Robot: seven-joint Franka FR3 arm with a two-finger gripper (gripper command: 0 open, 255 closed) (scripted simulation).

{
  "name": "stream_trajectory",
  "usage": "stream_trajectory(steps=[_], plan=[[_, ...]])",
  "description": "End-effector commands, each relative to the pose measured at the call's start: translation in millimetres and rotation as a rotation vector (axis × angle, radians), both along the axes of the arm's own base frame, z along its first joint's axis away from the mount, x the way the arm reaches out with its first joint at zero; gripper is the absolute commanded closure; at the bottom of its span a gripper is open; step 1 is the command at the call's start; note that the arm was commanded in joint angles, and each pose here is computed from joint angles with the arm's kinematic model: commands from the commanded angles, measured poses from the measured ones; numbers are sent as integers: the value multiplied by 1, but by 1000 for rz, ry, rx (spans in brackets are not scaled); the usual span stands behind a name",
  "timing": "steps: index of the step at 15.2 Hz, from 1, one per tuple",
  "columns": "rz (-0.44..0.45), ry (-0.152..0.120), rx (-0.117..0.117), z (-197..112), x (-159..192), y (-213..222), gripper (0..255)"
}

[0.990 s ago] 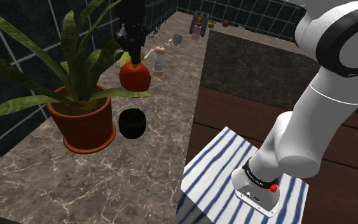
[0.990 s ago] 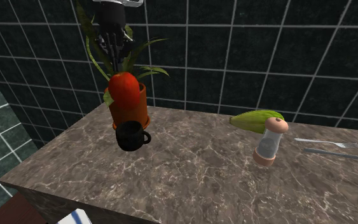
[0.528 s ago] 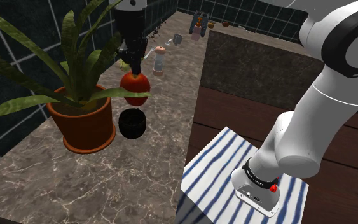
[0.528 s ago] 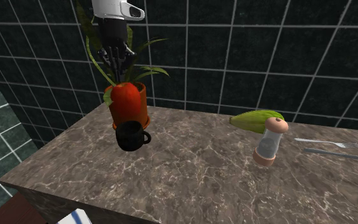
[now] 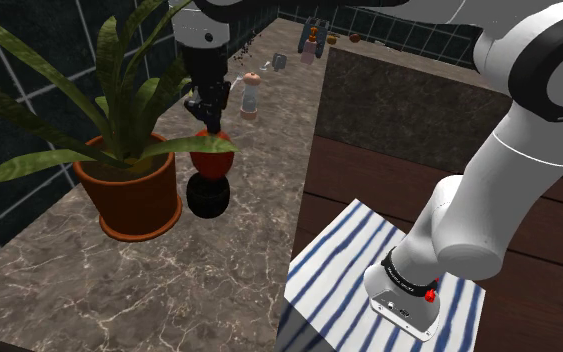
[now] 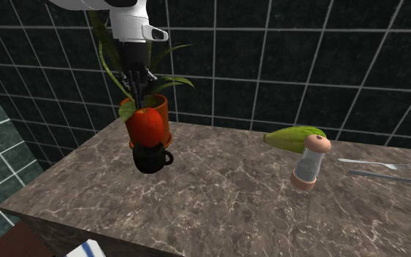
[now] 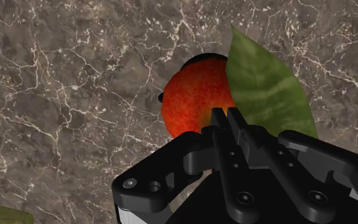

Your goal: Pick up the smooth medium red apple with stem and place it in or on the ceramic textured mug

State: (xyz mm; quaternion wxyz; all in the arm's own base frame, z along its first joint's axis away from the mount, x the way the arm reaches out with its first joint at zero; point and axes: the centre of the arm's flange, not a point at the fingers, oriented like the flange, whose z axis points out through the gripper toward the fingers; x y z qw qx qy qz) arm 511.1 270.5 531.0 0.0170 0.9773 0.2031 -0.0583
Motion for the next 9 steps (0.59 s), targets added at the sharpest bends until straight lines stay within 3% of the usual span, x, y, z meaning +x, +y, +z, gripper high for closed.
stream_trajectory(steps=[1,9], plan=[[0,-1,0,-11,0,0,255],[0,-1,0,-19,0,0,255]])
